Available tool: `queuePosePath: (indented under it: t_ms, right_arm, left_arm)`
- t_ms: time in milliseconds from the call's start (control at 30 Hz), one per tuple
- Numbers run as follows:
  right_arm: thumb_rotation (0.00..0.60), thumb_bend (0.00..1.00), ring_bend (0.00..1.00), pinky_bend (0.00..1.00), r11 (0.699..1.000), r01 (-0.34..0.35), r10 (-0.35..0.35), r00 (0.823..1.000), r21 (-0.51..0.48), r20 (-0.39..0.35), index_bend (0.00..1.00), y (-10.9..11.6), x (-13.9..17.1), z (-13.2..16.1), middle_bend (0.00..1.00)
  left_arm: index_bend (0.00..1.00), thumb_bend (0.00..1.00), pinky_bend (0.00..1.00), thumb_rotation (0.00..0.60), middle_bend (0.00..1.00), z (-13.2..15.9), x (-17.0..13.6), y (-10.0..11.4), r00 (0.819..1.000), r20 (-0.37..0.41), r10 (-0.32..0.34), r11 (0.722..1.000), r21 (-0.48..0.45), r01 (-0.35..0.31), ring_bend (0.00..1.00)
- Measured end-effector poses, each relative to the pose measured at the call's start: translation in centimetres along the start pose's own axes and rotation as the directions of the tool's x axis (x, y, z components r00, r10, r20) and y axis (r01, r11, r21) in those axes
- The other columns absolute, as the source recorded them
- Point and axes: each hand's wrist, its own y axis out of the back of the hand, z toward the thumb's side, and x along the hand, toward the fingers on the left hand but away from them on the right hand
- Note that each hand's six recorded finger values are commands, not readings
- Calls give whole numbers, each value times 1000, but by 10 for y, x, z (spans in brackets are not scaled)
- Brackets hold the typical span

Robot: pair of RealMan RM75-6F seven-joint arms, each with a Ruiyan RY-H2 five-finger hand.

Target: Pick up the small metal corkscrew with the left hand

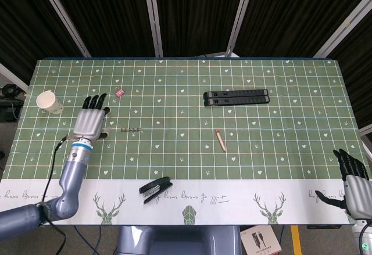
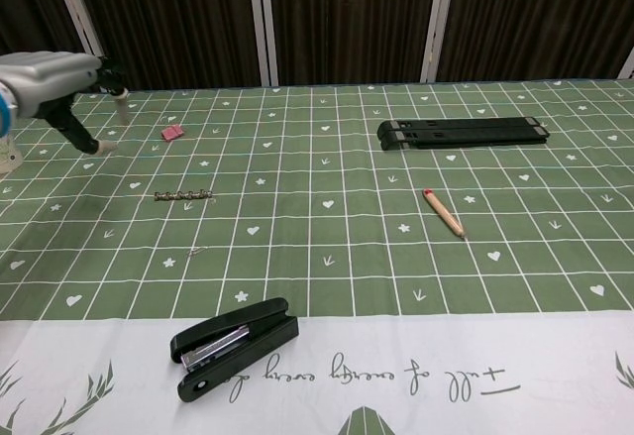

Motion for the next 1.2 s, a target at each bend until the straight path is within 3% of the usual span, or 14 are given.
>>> queuePosePath:
  t_ms: [233,633,1200]
  right_arm:
    - [600,87,0,39,1000,-6,6,1000,-13,4,52,-1,0,0,0]
    - [600,86,0,39,1000,-14,14,1000,-27,-1,53,-2,-1,2,0]
    - [600,86,0,39,999,-16,16,1000,-41,0,64,-1,0,2,0]
  left_arm:
    - [458,280,0,600,0,38,28,-19,999,-24,-38,999,31,39,0]
    - [478,286,0,600,0,73,41,-45,998,-28,-62,994,86,65,0]
    - [480,292,0,600,0,103,47,-58,998,-8,-68,988,138,68,0]
